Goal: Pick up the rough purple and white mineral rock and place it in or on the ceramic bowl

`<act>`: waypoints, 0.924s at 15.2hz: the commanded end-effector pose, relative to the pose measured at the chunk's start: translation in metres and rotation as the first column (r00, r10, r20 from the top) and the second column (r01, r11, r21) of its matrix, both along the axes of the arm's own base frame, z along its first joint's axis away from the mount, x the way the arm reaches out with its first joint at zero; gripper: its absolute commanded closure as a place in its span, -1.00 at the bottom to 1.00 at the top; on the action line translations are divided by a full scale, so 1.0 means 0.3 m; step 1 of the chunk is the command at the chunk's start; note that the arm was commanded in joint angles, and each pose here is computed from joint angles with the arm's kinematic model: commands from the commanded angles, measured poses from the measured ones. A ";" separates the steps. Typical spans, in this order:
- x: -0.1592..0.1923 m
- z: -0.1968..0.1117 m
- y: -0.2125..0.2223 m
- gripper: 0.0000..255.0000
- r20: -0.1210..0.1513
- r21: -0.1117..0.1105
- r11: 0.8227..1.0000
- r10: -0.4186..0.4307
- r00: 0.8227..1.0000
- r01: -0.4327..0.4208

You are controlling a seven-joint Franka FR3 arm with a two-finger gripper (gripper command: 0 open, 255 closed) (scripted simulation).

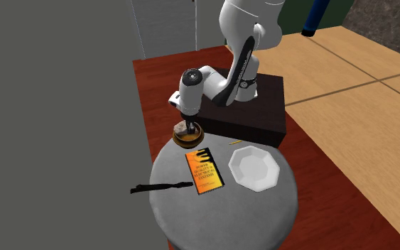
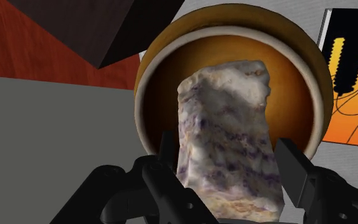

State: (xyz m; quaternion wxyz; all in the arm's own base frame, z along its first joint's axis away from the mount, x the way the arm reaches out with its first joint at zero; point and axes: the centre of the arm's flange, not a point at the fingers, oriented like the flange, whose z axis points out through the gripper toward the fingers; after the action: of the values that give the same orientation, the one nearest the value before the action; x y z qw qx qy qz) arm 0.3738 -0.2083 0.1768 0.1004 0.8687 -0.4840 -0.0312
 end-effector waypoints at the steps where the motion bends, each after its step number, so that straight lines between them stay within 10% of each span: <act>1: 0.000 0.000 0.000 1.00 0.000 0.000 1.000 0.000 1.000 0.000; 2: 0.000 0.000 0.000 -1.00 0.000 0.000 1.000 0.000 1.000 0.000; 14: 0.026 0.163 0.024 -1.00 0.000 0.000 1.000 0.000 1.000 0.000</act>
State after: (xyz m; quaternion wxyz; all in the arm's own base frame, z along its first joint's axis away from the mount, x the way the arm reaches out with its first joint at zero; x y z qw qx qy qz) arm 0.3818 -0.2017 0.2246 0.1000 0.8687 -0.4841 -0.0306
